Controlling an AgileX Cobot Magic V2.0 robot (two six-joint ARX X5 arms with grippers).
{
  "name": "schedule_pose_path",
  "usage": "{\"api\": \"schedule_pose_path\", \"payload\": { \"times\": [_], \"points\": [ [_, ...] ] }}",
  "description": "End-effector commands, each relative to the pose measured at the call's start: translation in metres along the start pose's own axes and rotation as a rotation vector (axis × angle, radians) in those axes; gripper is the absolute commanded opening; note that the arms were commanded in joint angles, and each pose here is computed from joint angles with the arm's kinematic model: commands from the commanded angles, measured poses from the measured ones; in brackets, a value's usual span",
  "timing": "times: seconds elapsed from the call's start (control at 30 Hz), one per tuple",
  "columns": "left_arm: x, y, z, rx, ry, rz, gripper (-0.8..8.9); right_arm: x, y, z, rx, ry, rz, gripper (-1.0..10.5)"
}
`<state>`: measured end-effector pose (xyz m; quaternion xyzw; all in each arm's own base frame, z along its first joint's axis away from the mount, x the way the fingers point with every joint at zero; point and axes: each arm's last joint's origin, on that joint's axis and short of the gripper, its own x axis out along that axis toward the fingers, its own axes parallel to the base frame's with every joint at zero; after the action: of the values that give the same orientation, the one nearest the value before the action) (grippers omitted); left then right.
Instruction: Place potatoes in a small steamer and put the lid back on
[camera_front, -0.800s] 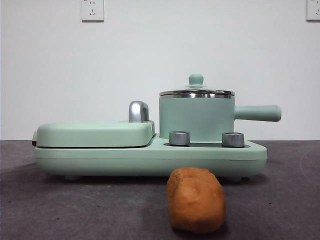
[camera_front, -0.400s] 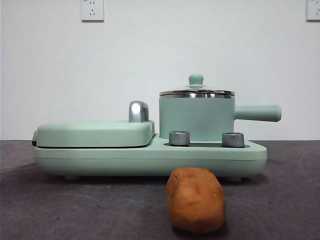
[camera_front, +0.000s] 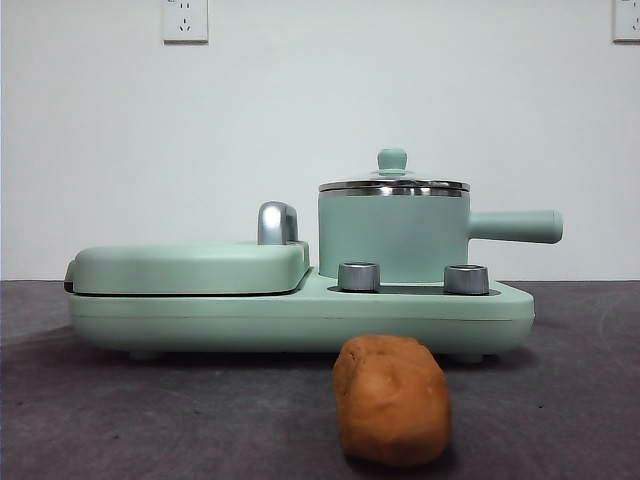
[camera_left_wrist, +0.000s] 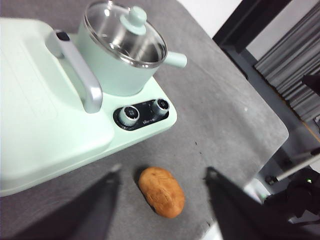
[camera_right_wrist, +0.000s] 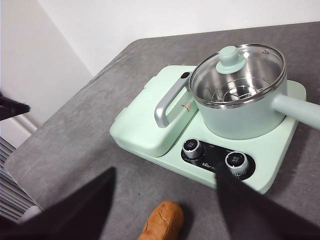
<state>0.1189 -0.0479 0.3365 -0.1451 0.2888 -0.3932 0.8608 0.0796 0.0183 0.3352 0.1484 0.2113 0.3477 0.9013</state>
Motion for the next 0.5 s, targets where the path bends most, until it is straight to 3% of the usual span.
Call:
{"api": "schedule_pose_path", "payload": {
  "times": [0.03,0.13,0.27,0.5],
  "points": [
    [0.005,-0.003,0.013,0.034,-0.001,-0.023,3.77,-0.002,0.003,0.004,-0.028,-0.013,0.005,4.2],
    [0.015,-0.002,0.023,0.036,0.021,-0.04,3.85,-0.002,0.003,0.004,-0.028,-0.013,0.005,4.4],
    [0.031,-0.001,0.036,0.058,0.064,-0.063,4.68,-0.002,0.003,0.004,-0.029,-0.013,0.005,4.4],
    [0.067,-0.002,0.06,0.096,0.144,-0.097,4.73,-0.002,0.003,0.004,-0.029,-0.013,0.004,4.6]
  ]
}}
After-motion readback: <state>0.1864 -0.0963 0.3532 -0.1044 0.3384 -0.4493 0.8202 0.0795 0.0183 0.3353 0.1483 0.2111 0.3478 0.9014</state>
